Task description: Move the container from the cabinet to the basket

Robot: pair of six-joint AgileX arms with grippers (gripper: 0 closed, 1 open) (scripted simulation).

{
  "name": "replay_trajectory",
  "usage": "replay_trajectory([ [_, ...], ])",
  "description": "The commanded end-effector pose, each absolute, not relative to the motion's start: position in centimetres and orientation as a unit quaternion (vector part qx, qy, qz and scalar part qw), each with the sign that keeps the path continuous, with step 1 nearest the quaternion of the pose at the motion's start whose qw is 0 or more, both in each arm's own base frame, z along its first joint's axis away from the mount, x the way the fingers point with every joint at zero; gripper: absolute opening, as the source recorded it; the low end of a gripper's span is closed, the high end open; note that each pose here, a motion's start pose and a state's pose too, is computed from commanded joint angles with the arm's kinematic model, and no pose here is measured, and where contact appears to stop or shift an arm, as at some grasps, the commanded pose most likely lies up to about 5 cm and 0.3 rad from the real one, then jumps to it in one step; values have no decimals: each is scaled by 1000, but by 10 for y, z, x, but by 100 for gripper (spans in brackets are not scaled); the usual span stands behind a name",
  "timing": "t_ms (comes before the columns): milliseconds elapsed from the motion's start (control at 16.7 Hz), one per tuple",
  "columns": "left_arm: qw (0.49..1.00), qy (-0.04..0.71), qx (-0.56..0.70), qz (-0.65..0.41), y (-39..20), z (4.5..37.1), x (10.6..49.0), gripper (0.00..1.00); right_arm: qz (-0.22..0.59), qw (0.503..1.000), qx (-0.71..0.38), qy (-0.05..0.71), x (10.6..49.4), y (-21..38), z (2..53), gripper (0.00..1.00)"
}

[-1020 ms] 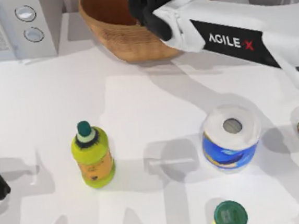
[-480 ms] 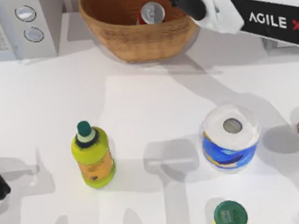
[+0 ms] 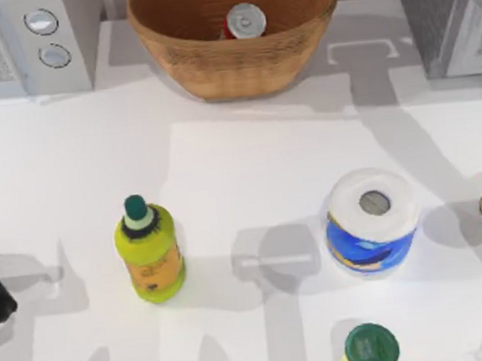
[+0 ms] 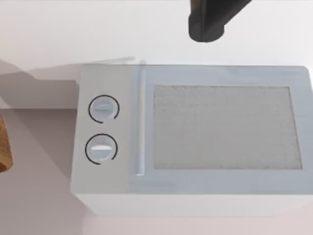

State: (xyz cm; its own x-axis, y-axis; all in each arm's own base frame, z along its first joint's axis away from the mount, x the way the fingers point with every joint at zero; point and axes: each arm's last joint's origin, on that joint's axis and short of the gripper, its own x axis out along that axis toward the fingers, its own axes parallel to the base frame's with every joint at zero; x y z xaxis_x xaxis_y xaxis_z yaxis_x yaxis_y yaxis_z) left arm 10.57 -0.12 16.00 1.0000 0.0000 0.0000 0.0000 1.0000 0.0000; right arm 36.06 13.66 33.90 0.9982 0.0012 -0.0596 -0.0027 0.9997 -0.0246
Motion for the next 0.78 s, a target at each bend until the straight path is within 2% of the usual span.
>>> replay_trajectory([
  [300, 1000, 0, 0, 0, -1, 160, 106, 100, -2, 1000, 5, -21, 234, 62, 358, 100],
  [540, 1000, 0, 0, 0, -1, 160, 106, 100, -4, 999, 7, -35, 146, 23, 293, 100],
  [780, 1000, 0, 0, 0, -1, 160, 106, 100, 1, 1000, 2, -20, 113, 7, 214, 100],
])
